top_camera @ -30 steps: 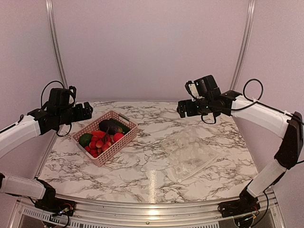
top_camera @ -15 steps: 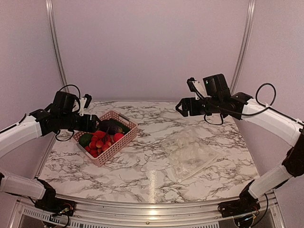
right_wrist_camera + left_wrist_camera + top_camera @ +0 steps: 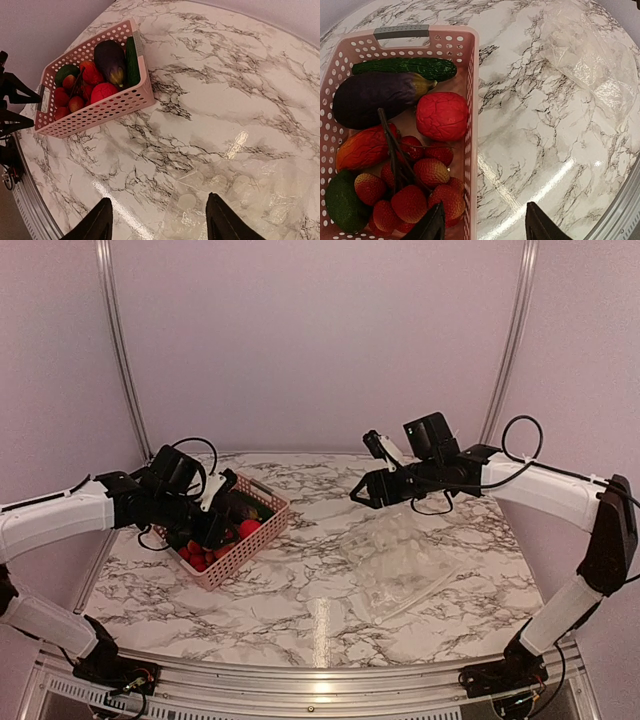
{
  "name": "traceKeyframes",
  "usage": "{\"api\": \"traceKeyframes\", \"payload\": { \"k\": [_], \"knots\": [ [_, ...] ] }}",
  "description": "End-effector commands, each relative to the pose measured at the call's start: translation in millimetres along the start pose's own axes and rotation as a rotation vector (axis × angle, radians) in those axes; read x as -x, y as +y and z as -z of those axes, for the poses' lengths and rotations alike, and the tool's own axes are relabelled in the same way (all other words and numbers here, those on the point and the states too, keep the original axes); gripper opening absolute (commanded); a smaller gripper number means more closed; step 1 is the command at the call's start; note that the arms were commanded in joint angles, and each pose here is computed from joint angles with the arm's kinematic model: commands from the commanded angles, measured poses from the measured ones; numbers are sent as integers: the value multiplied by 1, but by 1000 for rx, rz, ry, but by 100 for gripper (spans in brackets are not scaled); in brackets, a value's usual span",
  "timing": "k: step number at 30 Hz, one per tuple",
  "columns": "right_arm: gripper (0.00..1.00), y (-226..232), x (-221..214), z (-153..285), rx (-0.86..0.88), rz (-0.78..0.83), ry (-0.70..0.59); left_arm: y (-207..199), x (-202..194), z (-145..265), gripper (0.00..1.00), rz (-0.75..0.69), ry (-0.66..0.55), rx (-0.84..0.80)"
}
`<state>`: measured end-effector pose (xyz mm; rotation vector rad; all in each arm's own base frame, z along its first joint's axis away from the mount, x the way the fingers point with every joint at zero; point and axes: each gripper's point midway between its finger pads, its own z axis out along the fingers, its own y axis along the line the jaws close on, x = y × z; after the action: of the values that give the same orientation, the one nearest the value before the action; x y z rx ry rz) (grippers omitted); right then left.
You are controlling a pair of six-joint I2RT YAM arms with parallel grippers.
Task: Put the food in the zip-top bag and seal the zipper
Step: Adjust the bin at the corner of the board.
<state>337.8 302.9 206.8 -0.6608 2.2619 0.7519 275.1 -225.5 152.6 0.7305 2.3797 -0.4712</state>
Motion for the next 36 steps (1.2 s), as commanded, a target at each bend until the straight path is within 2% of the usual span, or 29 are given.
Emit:
{"api": "traceKeyframes", "payload": {
  "k": [1, 7, 14, 20, 25, 32, 36],
  "knots": [
    [61, 9, -2, 6, 28, 39, 1, 13, 9, -13, 53, -19, 49, 89],
    [61, 13, 1, 10, 38, 22, -5, 14, 18, -38, 44, -37, 131, 95],
    [61, 14, -6, 14, 44, 19, 17, 12, 18, -68, 41, -41, 205, 71],
    [61, 15, -12, 18, 44, 19, 27, 5, 7, -85, 29, -26, 294, 25],
    [61, 13, -18, 21, 34, 14, 29, 3, -1, -90, 23, -32, 314, 22],
    [61, 12, -24, 26, 29, 7, 32, 2, 4, -100, 1, -123, 310, 24],
    [60, 12, -29, 32, 20, 3, 48, -2, 15, -108, 0, -193, 279, 1]
  ]
}}
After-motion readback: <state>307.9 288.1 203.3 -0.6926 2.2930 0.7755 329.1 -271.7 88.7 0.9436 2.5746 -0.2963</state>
